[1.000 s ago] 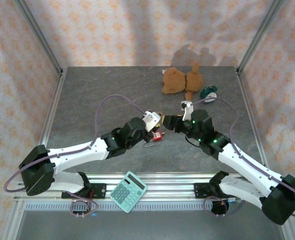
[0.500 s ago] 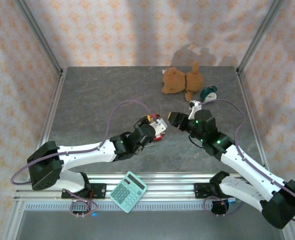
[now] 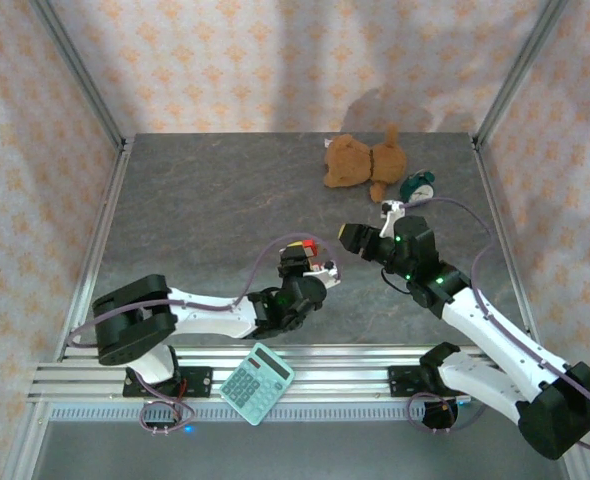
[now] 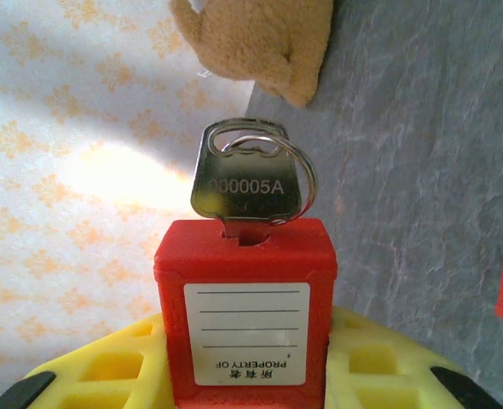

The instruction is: Unlock with the key

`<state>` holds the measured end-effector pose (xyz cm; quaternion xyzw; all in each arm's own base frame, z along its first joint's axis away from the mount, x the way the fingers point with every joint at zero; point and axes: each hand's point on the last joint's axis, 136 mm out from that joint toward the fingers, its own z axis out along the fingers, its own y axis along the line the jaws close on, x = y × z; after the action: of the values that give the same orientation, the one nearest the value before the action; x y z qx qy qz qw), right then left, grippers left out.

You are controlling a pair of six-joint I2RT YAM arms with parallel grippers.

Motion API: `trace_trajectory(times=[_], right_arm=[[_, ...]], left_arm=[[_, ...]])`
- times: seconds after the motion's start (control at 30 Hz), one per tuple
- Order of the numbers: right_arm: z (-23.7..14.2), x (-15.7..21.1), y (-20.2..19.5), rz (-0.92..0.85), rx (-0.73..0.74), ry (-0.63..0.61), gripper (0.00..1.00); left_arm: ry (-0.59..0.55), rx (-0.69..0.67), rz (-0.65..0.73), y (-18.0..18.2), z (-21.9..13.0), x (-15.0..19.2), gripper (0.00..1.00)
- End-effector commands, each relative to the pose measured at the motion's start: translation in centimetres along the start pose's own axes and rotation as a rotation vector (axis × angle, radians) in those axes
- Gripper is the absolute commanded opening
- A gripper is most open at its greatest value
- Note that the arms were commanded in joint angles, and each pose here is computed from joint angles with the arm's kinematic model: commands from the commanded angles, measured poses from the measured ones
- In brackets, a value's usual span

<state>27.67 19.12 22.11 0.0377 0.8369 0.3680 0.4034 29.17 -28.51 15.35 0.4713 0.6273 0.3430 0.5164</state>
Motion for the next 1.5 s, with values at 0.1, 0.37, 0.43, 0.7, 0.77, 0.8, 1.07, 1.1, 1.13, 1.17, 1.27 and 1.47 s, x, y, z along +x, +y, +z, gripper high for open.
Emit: trace_trajectory(times=[0.1, 0.37, 0.43, 0.7, 0.77, 0.8, 1.07, 1.1, 1.13, 1.17, 1.27, 1.47], right_arm=[[1.1, 2.2, 0.3, -0.058, -0.064, 0.102, 0.6], [2.7, 4.4, -0.5, -0.064, -0.069, 0.197, 0.6], [3.0, 5.0, -0.9, -0.073, -0.058, 0.228, 0.59], [3.5, 5.2, -1.4, -0.099, -0.034, 0.243, 0.59], [3.7, 5.0, -1.2, -0.1, -0.038, 0.239, 0.59], [3.8, 4.9, -1.2, -0.102, -0.04, 0.243, 0.59], [4.8, 4.9, -0.6, -0.094, -0.067, 0.266, 0.59], [4.8, 4.8, -0.4, -0.099, -0.07, 0.263, 0.59], [4.8, 4.8, -0.4, -0.101, -0.07, 0.263, 0.59], [4.8, 4.8, -0.5, -0.101, -0.065, 0.263, 0.59], [4.9, 4.7, -1.1, -0.1, -0.041, 0.25, 0.59], [5.6, 4.9, -1.9, -0.1, -0.004, 0.265, 0.57]], left_arm=[[0.03, -0.146, 0.011, 1.4, 0.3, 0.1, 0.23], [0.043, -0.173, 0.061, 0.4, 0.5, 0.8, 0.23], [0.038, -0.186, 0.05, 0.5, 0.5, 0.8, 0.23], [0.034, -0.178, 0.082, -0.5, 0.6, 0.8, 0.23], [0.029, -0.178, 0.084, -0.6, 0.6, 0.7, 0.23], [0.027, -0.178, 0.085, -0.6, 0.5, 0.7, 0.23], [0.012, -0.168, 0.077, -0.5, 0.3, 0.2, 0.22], [0.009, -0.165, 0.075, -0.6, 0.2, 0.2, 0.22], [0.007, -0.165, 0.076, -0.7, 0.2, 0.1, 0.22], [0.007, -0.166, 0.076, -0.7, 0.2, 0.0, 0.22], [0.002, -0.165, 0.081, -0.8, 0.0, -0.1, 0.21], [-0.01, -0.165, 0.084, -0.9, -0.4, -0.6, 0.21]])
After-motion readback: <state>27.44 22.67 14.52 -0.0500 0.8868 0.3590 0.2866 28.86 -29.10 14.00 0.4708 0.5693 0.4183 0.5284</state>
